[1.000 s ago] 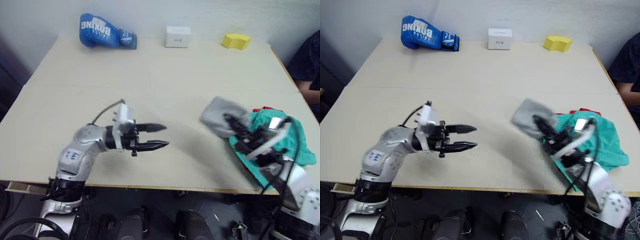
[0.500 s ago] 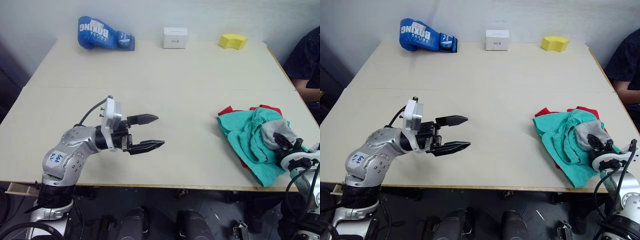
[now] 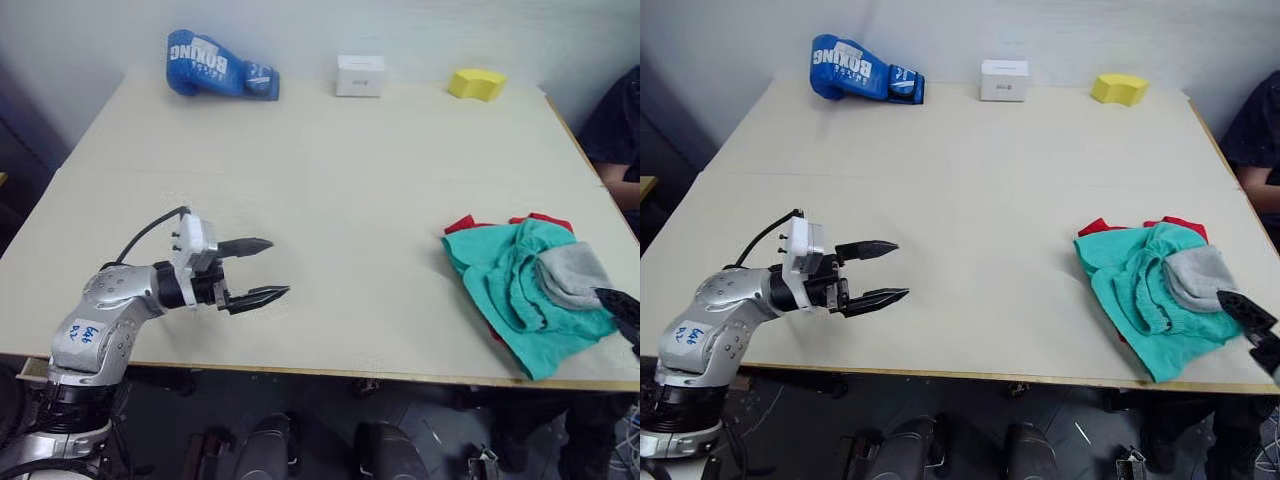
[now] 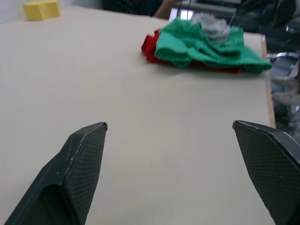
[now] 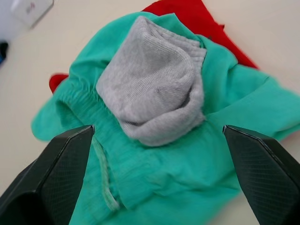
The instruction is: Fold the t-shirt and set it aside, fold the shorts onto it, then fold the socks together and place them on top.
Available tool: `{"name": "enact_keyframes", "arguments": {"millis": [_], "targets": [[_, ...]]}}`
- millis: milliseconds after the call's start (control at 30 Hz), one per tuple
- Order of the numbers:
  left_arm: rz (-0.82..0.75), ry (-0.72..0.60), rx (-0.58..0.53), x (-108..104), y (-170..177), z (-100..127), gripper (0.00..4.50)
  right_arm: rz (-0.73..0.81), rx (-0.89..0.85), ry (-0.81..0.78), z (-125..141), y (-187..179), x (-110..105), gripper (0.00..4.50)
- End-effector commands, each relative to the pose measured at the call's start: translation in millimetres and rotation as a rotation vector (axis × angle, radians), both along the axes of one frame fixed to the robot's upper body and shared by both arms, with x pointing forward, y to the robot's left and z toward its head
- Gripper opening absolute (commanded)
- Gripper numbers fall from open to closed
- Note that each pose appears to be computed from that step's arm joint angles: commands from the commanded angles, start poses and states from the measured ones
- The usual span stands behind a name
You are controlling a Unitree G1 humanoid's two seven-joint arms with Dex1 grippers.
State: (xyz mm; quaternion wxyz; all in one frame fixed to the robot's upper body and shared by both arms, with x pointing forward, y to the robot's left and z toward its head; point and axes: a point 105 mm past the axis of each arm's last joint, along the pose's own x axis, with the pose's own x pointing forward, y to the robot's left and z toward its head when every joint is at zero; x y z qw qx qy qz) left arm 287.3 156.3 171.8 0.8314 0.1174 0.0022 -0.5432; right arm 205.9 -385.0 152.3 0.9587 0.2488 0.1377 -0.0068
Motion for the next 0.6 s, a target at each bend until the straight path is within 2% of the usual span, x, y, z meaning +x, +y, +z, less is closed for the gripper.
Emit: {"name": "enact_keyframes", "arguments": {"millis": [33,100,167,200,300,433,600], "targets": [[0.106,-0.080,0.121,6.1,34.0,-6.0,4.50,0.182,-0.353,-0.349,68.3,16.9,7.3,4.49],[0.160,-0.104,0.178,8.4,52.6,-11.4,4.50,0.397,-0.542,-0.380,69.4,49.4,16.2,4.49],[0.217,-0.114,0.225,9.0,70.7,-18.8,4.50,0.641,-0.748,-0.356,48.1,88.7,28.6,4.49],[0.248,-0.114,0.232,8.7,79.1,-21.3,4.50,0.715,-0.801,-0.408,43.2,105.8,36.1,4.49],[0.349,-0.115,0.229,4.1,101.1,-27.4,4.50,0.791,-0.783,-0.624,38.5,147.6,63.1,4.49],[0.463,-0.097,0.201,-8.7,119.2,-38.9,4.50,0.950,-0.826,-0.772,15.8,201.5,87.7,4.49],[0.526,-0.117,0.182,-18.1,121.0,-43.4,4.50,1.004,-0.872,-0.870,3.3,239.1,114.0,4.49]]}}
